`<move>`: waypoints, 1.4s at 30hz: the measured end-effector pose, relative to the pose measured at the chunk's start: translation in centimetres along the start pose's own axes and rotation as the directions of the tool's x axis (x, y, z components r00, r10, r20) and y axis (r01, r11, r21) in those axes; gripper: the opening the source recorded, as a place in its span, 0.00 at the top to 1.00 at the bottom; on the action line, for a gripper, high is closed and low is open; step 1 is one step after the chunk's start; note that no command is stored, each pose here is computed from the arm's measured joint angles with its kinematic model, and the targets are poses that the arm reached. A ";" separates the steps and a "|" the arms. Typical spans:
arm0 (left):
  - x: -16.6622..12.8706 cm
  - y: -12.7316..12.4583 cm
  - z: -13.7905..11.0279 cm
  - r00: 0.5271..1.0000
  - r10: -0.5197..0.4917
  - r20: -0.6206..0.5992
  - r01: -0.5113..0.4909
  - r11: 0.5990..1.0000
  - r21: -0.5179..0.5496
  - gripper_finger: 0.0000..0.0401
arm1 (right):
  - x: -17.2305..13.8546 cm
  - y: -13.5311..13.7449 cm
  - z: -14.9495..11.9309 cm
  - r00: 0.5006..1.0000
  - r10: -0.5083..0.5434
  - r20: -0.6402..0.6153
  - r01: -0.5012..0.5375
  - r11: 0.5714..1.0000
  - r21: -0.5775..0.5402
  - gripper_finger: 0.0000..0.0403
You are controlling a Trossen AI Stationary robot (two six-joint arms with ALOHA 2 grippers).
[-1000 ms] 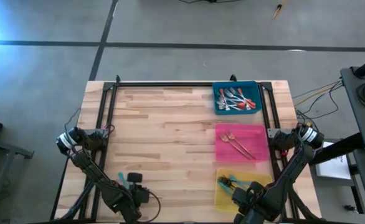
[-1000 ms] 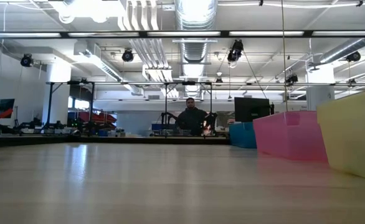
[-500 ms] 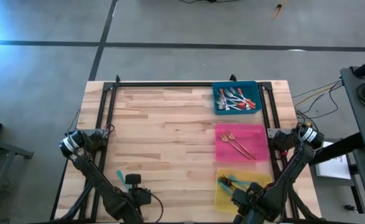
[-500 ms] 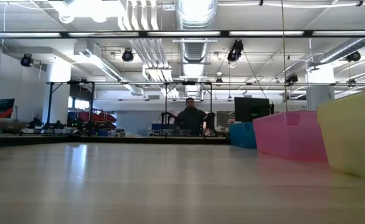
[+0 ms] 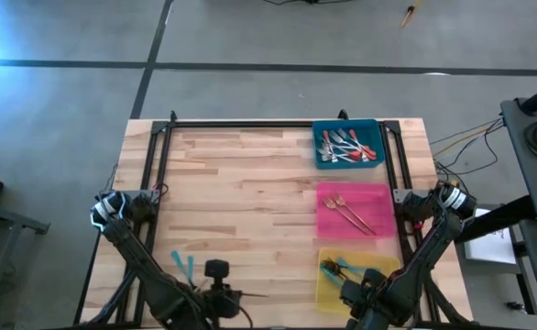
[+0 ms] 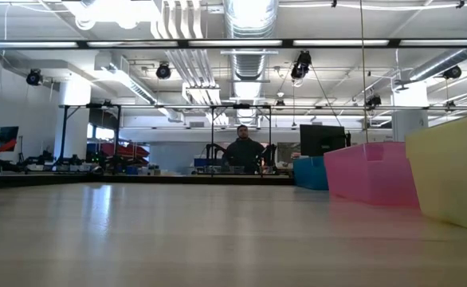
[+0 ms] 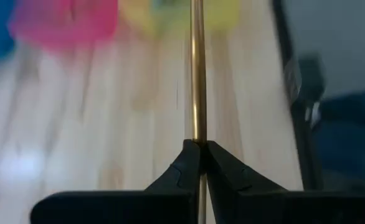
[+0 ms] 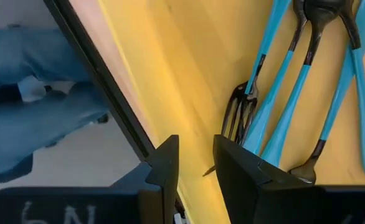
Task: Sort silverware by color (type)
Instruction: Put the gold fork into the pink bin
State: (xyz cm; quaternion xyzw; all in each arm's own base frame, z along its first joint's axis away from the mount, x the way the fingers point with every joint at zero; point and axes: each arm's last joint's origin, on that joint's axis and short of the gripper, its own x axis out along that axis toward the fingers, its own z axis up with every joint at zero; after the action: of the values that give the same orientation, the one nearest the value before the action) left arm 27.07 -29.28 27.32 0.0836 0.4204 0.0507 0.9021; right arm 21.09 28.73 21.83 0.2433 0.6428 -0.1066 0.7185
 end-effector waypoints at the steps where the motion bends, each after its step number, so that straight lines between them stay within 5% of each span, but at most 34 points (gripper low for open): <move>1: -0.1 0.0 0.7 0.999 0.002 0.042 -0.003 1.000 0.014 1.00 | 0.0 0.0 0.0 1.000 0.000 0.009 -0.001 1.000 0.011 0.78; 6: 1.2 1.1 4.0 0.981 -0.042 0.191 0.030 0.997 0.066 1.00 | 0.0 0.1 0.8 0.992 0.006 0.125 -0.023 0.991 0.130 0.78; 10: 3.4 3.0 6.7 0.956 -0.137 0.259 0.112 0.988 0.109 1.00 | -0.1 1.1 1.4 0.977 0.110 0.183 -0.146 0.970 0.196 0.78; 16: 5.9 7.3 9.7 0.935 -0.095 0.340 0.076 0.995 0.070 1.00 | -0.4 2.4 1.9 0.947 0.242 0.213 -0.254 0.967 0.032 0.79; 21: 6.4 8.2 10.5 0.920 -0.141 0.366 0.125 0.990 0.067 1.00 | -0.4 2.7 1.9 0.945 0.271 0.185 -0.262 0.962 -0.071 0.78; 42: 5.9 7.7 10.7 0.901 -0.156 0.405 0.141 0.988 0.065 1.00 | -0.4 2.7 1.9 0.940 0.271 0.206 -0.261 0.962 -0.077 0.79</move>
State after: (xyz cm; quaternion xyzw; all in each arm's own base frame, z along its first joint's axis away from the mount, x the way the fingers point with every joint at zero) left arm 38.89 -21.97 31.14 0.0756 0.2286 -0.0441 0.9696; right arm 23.93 30.05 22.94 0.2974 0.5251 -0.0186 0.7972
